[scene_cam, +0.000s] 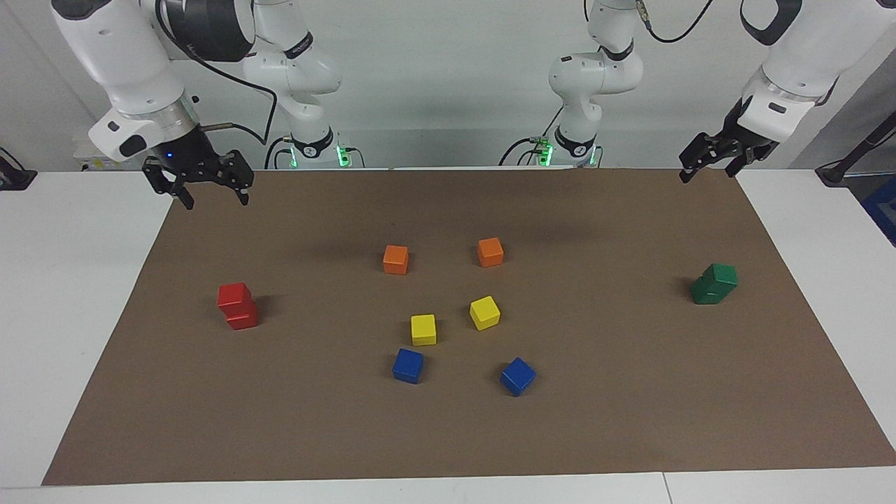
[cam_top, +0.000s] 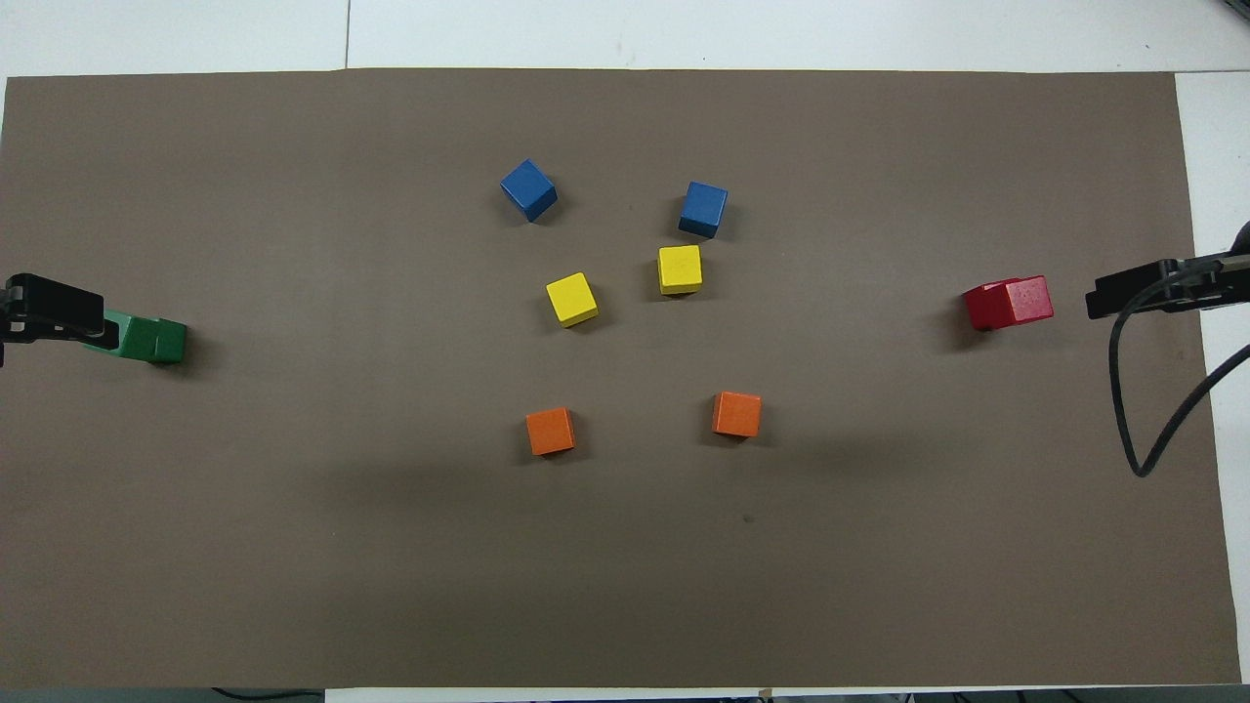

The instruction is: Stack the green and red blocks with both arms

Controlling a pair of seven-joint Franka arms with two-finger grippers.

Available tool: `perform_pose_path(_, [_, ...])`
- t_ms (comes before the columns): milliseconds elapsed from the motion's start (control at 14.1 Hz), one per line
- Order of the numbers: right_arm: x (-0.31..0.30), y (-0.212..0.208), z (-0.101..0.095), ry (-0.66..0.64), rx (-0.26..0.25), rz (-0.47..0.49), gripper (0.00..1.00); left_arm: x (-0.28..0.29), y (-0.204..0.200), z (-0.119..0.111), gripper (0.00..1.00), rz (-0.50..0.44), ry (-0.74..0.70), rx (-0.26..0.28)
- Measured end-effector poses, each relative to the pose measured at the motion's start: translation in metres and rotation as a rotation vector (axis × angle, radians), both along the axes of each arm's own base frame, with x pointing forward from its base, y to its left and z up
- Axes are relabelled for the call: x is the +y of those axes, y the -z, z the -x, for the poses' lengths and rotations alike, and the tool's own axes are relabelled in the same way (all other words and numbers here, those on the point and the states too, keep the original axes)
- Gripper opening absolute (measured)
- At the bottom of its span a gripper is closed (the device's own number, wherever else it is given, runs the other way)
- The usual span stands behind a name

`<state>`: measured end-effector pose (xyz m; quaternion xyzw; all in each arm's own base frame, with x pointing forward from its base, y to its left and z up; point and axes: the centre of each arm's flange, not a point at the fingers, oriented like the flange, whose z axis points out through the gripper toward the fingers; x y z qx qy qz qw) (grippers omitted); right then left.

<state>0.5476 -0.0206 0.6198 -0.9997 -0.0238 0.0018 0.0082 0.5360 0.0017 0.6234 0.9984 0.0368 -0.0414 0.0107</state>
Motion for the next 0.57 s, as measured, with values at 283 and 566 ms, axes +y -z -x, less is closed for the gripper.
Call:
perform_pose_path(283, [-0.0013, -0.0024, -0.0090, 0.023, 0.003, 0.005, 1.00, 0.0007, -0.0022, -0.0052, 1.00, 0.000, -0.002, -0.035])
perform_pose_path(566, [-0.0010, -0.0013, -0.0105, 0.029, 0.005, 0.006, 1.00, 0.0001, -0.0038, -0.0058, 1.00, 0.000, -0.001, -0.042])
